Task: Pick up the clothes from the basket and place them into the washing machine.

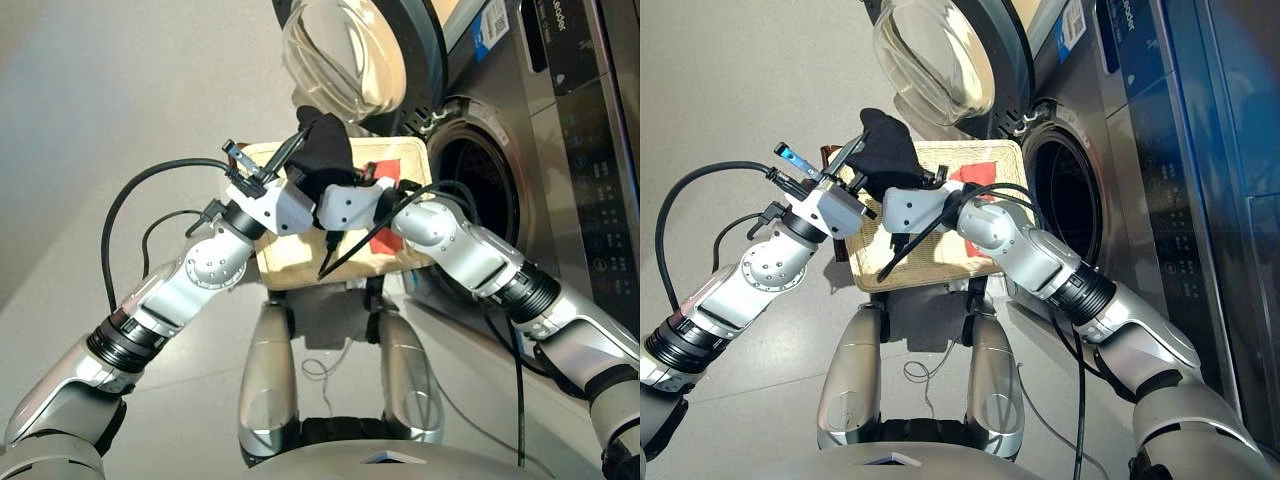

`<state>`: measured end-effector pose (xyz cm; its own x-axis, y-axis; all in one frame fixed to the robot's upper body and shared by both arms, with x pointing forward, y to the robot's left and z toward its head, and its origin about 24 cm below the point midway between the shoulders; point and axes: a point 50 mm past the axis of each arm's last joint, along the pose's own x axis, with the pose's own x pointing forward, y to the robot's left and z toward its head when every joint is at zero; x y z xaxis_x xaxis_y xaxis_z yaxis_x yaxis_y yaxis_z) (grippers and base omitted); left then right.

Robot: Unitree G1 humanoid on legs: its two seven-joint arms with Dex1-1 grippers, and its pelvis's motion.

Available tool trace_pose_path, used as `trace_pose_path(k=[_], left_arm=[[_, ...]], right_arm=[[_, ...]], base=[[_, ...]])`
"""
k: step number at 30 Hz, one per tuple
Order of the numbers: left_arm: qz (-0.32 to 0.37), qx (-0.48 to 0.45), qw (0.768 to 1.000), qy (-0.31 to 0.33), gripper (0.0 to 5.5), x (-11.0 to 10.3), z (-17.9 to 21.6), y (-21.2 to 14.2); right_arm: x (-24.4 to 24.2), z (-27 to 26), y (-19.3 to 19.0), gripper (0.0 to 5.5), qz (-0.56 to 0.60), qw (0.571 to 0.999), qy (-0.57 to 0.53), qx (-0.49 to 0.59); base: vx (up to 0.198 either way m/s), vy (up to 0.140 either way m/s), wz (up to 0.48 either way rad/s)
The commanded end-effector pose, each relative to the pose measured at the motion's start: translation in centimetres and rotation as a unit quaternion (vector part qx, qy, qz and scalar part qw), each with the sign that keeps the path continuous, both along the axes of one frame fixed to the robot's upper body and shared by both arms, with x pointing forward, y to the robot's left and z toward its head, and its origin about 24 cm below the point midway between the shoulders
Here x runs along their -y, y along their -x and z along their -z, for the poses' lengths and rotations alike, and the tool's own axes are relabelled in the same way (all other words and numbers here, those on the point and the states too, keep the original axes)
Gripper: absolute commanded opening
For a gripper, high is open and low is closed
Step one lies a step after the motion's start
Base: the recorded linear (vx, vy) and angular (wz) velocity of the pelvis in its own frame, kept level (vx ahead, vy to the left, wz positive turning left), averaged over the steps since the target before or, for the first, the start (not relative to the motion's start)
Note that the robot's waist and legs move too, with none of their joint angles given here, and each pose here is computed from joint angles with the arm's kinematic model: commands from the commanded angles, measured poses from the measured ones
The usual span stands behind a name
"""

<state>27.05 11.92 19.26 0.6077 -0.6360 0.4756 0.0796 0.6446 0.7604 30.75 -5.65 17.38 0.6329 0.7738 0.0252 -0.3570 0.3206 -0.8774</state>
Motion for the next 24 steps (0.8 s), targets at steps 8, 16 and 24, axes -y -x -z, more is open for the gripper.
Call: trace_pose_path(k=[8,16,24], left_arm=[[0.054,0.134,0.984,0.100,5.50,1.0,-3.5,3.8],[0.059,0.126,0.978,0.153,5.50,1.5,-3.3,3.9],[0.075,0.083,0.964,0.243,5.50,1.9,-3.2,3.8]], right_arm=[[5.6,1.3,0.0,0.00,0.154,0.973,-0.127,0.115],[7.0,5.5,-1.2,0.00,0.276,0.926,-0.250,0.060],[8.1,10.5,-2.0,0.00,0.384,0.827,-0.401,-0.085]], base=[[0.000,0.000,0.000],[0.000,0.000,0.000],[0.000,0.000,0.000]])
